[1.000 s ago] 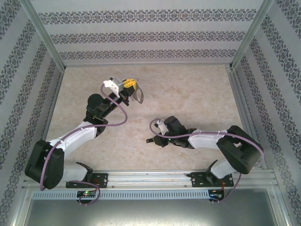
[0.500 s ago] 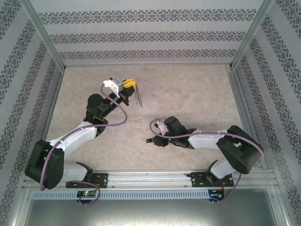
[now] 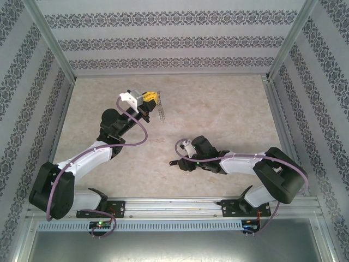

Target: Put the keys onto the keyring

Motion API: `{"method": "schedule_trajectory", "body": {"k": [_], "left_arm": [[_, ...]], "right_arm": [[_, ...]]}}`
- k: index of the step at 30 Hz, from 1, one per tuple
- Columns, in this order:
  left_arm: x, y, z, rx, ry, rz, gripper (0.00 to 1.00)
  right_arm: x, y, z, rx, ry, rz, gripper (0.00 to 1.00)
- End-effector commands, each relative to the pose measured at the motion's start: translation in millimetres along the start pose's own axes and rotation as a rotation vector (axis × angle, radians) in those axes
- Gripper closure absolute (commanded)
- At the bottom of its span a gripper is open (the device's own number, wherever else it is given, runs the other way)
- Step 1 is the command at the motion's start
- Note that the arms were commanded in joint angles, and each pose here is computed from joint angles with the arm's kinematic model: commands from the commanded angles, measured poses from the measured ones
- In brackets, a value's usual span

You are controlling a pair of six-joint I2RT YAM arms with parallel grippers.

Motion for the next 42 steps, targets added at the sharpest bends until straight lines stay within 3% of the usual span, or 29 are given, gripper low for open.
{"method": "schedule_trajectory", "body": {"k": [1,18,21,25,27,33,42], "left_arm": [[-3.2,21.9,-8.7,-0.015,-0.042,-0.069,1.00],[-4.2,19.7,-8.4,-0.009,-0.044,-0.066,1.00],[-4.1,20.1,-8.4,-0.010,-0.044,-0.067,1.00],[-4.3,19.9,-8.7,-0.008,-0.047,-0.067,1.00],[-4.5,19.1,-9.5,-0.006,-0.053,-0.064,1.00],[-5.5,18.6,-14.1,-0.005,-0.088,-0.052,1.00],[-12.7,13.5,-31.5,0.013,-0.232,0.014,1.00]], "right_arm": [[-0.8,3.0,0.2,-0.007,0.014,-0.011,0.70],[-4.3,3.4,-1.4,-0.007,0.008,-0.003,0.79],[-4.9,3.2,-1.9,-0.007,0.005,-0.002,0.85],[-3.2,4.6,-2.7,-0.006,-0.002,-0.012,1.00],[0.6,6.4,-3.8,-0.005,-0.015,-0.026,1.00],[28.1,23.6,-11.5,-0.024,-0.069,-0.134,1.00],[105.2,72.1,-23.5,-0.035,-0.179,-0.443,1.00]]}}
Point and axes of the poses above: each hand's point on the last joint's axis, 136 mm out from that joint toward the fingers, its own x axis back along the fingers, its own z axis along the line the jaws close on, y = z × x, the point moved 3 cm from there along x, back along the fingers, and after that the axes turned 7 degrees about x, right-handed, at the moved point
